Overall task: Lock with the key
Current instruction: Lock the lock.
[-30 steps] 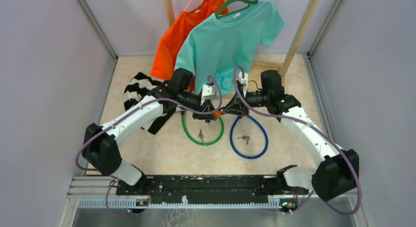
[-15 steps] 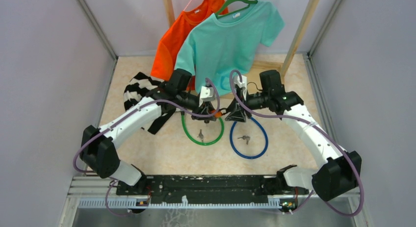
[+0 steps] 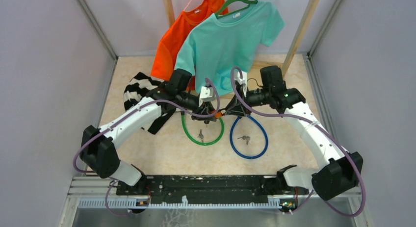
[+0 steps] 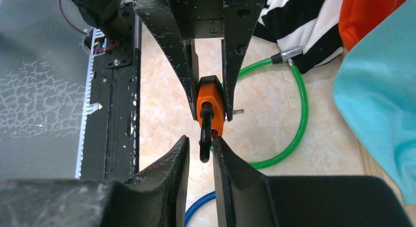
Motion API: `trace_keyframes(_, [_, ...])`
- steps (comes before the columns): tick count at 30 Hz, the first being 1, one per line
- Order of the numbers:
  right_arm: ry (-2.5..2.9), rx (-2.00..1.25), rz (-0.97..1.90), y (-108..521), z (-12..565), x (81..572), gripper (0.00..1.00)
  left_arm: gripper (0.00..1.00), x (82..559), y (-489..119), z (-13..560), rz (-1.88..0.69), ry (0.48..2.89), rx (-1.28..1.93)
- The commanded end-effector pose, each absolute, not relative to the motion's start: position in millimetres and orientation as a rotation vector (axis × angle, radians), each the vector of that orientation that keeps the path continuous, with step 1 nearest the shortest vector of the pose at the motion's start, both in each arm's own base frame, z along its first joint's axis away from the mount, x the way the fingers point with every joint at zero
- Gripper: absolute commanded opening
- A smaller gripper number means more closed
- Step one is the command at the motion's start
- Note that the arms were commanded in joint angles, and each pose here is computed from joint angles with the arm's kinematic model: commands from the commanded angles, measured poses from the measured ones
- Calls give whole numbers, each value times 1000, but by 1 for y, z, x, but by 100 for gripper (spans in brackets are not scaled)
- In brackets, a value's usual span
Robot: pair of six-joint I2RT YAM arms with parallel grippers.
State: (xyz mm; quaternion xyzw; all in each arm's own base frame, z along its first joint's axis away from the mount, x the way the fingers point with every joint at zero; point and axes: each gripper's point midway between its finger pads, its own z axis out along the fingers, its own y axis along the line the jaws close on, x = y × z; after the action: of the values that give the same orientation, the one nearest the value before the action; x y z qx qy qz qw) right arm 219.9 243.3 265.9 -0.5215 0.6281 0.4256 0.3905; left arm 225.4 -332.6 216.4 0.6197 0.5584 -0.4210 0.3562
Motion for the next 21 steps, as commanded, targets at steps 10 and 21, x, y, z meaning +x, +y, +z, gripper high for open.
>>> trace_keyframes(10, [1498, -1363, 1077, 255, 271, 220, 0, 0, 217, -338, 237, -1139, 1335, 1616])
trace_keyframes(21, [1520, -1237, 1107, 246, 258, 222, 0, 2, 212, -335, 253, -1212, 1314, 1615])
